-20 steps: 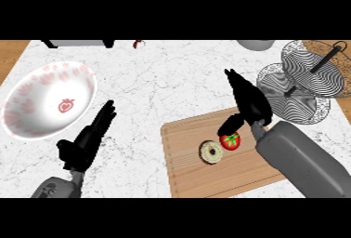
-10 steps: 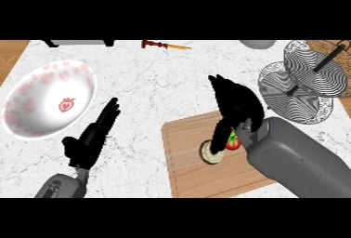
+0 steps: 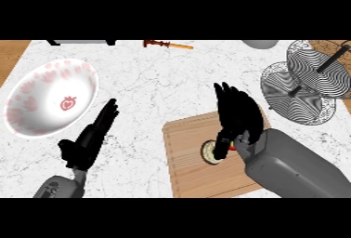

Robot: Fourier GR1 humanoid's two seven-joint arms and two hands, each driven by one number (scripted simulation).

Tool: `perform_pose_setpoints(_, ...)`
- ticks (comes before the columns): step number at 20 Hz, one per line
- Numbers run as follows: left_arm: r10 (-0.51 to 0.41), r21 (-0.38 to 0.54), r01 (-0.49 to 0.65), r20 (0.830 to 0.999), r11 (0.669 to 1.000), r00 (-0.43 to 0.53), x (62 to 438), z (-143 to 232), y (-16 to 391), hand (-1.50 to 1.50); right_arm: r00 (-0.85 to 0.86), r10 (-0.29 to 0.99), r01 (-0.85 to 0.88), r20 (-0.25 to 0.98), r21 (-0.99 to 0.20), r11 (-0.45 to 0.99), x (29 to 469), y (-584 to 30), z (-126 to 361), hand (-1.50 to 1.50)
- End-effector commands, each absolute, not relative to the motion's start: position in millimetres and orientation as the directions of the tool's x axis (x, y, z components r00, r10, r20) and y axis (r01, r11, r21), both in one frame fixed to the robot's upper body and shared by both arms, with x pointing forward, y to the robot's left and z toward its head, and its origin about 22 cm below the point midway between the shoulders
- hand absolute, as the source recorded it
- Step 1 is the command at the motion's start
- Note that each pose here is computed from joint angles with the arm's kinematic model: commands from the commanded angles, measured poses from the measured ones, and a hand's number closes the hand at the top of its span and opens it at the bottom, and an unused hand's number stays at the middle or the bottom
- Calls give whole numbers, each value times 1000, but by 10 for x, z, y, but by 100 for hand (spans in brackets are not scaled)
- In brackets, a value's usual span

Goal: Pick the tomato from the cutting board and place it in the tiered basket

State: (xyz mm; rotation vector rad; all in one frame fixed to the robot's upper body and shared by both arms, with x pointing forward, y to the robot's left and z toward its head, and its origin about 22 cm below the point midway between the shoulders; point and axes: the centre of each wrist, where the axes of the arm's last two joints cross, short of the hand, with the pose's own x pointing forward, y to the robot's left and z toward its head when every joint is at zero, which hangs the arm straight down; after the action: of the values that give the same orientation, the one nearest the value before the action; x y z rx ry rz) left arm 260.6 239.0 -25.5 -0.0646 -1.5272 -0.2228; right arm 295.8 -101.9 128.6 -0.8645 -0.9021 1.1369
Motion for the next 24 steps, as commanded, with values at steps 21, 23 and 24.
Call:
perform_pose_setpoints(21, -104, 101, 192, 995, 976, 6, 2674, -233, 2301, 0, 450, 892, -423, 35, -871, 248, 2787, -1274, 406, -150)
perform_pose_setpoints(23, -104, 95, 189, 994, 977, 38, 2660, -291, 2125, 0, 441, 898, -444, 7, -867, 225, 2752, -1343, 237, -150)
perform_pose_setpoints(24, -96, 90, 201, 995, 975, 23, 2480, -280, 2261, 0, 432, 902, -449, 22, -862, 236, 2755, -1405, 327, -150)
